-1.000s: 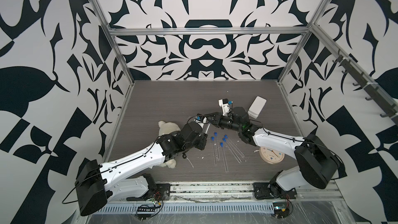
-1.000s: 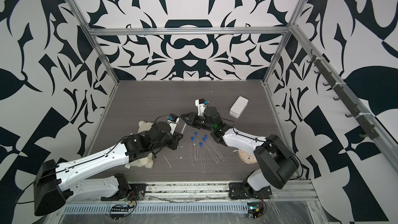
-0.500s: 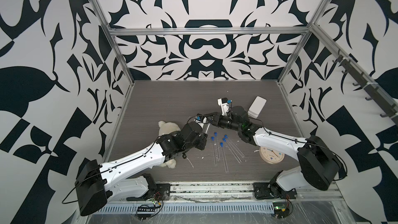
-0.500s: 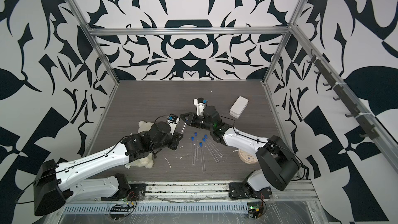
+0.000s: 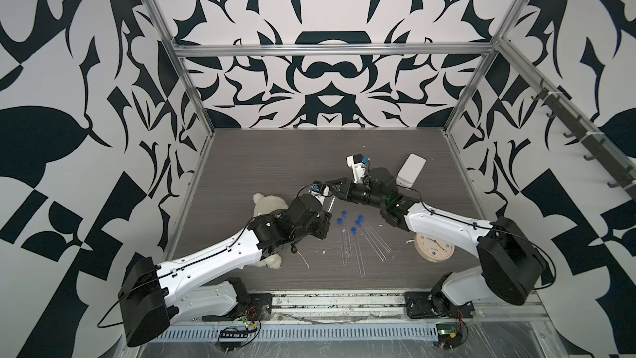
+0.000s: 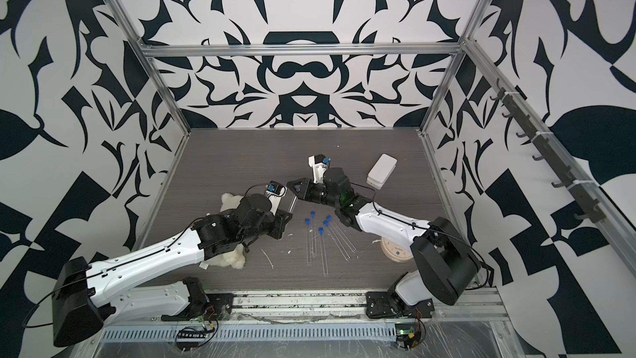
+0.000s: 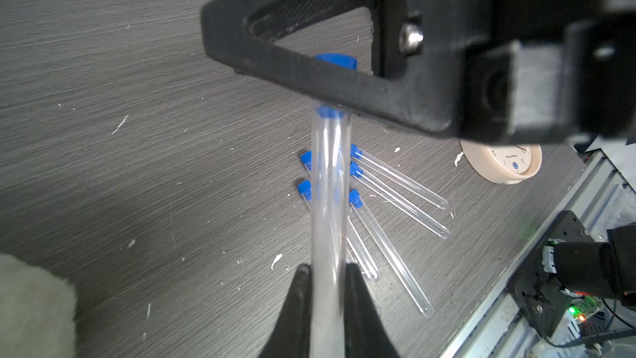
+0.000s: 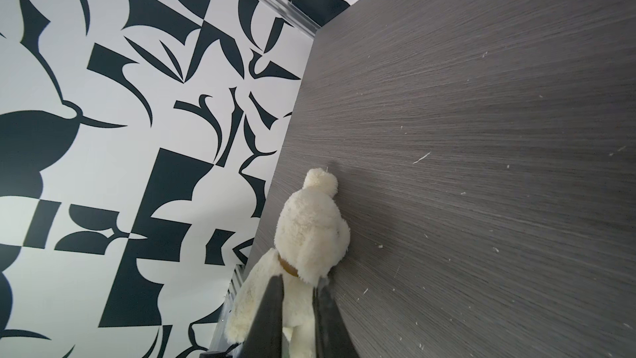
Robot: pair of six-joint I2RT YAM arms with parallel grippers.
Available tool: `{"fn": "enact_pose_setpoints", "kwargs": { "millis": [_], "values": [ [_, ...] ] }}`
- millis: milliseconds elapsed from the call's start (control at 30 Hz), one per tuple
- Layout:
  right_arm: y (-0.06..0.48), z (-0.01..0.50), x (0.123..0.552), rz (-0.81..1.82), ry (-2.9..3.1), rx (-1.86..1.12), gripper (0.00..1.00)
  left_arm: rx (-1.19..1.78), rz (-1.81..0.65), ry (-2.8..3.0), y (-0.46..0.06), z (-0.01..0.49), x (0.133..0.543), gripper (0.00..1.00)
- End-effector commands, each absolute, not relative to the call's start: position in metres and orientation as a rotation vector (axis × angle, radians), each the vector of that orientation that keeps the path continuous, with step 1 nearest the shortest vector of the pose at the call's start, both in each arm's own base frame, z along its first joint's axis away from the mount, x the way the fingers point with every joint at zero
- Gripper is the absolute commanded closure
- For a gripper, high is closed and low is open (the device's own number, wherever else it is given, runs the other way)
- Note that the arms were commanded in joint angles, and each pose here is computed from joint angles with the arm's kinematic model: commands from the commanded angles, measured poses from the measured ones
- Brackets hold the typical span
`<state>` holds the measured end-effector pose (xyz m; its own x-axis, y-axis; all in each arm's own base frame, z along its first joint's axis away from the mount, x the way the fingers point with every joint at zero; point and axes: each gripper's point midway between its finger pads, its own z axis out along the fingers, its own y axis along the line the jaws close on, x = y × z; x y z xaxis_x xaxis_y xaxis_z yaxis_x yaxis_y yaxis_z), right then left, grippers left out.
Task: Remove stoppers from test tubes
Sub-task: Open the stopper on the test tube.
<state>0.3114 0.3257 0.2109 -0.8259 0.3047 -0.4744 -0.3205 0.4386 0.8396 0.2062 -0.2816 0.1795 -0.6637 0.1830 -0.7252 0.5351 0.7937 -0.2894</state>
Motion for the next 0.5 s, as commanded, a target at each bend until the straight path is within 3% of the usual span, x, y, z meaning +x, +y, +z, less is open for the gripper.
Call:
{"fn": "enact_pose_setpoints", "kwargs": {
  "millis": [0, 467],
  "values": [
    [0.3162, 0.2491, 0.3338, 1.481, 1.966, 0.047, 0.90, 0.527, -0.634, 2.303, -0.2742, 0.1730, 0.2002, 0.95],
    [0.3146, 0.2476, 0.3429, 1.606, 1.956, 0.114, 0.93, 0.532, -0.645, 2.308, -0.2771, 0.1723, 0.2001, 0.95]
  ]
}}
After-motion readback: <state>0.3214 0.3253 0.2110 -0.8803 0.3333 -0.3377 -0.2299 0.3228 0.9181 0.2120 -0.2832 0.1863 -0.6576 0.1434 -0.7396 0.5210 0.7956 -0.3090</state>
